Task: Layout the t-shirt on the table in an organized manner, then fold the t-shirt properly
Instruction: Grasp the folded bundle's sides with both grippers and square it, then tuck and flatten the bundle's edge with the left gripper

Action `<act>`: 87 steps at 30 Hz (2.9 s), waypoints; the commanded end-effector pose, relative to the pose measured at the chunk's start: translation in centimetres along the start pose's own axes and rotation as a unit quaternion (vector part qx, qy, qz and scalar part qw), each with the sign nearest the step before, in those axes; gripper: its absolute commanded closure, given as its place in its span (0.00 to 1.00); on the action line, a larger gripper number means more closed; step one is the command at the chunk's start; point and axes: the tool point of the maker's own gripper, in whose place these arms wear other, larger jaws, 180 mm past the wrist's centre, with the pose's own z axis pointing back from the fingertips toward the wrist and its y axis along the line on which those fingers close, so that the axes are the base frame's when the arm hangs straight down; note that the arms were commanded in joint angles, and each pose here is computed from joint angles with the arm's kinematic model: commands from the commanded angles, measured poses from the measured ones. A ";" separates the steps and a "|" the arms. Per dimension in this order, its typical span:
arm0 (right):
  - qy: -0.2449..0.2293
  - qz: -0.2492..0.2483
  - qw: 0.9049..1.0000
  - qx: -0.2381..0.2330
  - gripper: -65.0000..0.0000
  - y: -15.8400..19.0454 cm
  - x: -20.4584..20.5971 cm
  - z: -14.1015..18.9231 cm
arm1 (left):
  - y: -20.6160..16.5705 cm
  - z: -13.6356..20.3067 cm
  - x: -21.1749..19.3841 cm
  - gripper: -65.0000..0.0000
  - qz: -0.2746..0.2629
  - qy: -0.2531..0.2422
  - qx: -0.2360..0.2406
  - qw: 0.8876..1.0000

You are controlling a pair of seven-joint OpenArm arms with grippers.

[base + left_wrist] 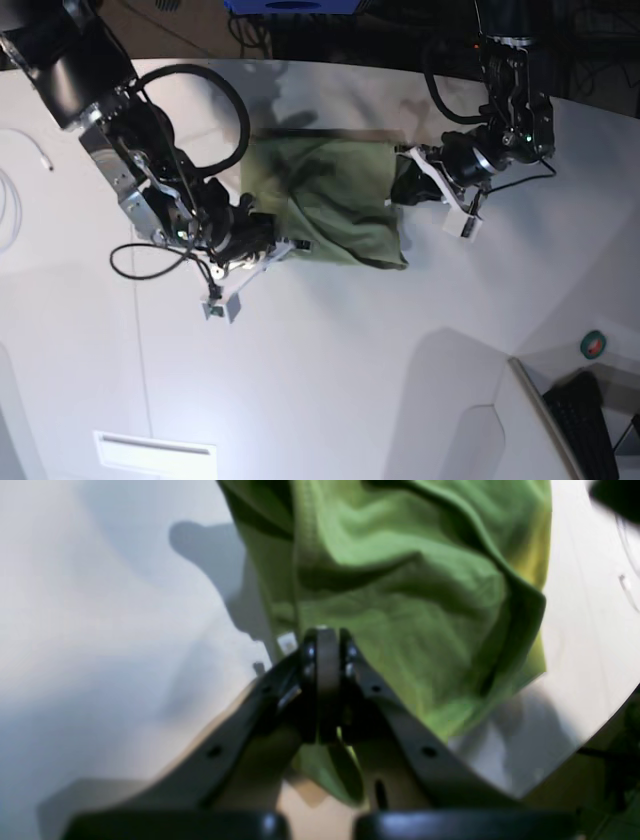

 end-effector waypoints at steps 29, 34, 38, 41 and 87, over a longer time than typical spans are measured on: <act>-0.095 -0.021 0.995 0.033 1.00 -1.5 1.9 7.2 | 3.0 4.4 4.2 0.69 -0.031 -0.065 0.052 0.996; -0.102 -0.044 0.994 0.017 1.00 -3.9 1.8 7.5 | 1.1 2.7 4.7 0.03 -0.048 -0.059 0.023 0.997; -0.096 -0.023 0.995 0.035 1.00 -3.4 1.1 7.4 | 0.5 1.5 5.7 0.00 -0.033 -0.072 0.012 0.997; -0.093 -0.019 0.995 0.042 1.00 -3.0 0.9 7.3 | 0.8 0.0 5.4 0.00 -0.013 -0.062 0.003 0.998; -0.079 -0.122 0.985 -0.089 1.00 -18.3 -5.6 11.0 | -10.7 -11.0 8.3 1.00 -0.554 0.226 -0.118 0.793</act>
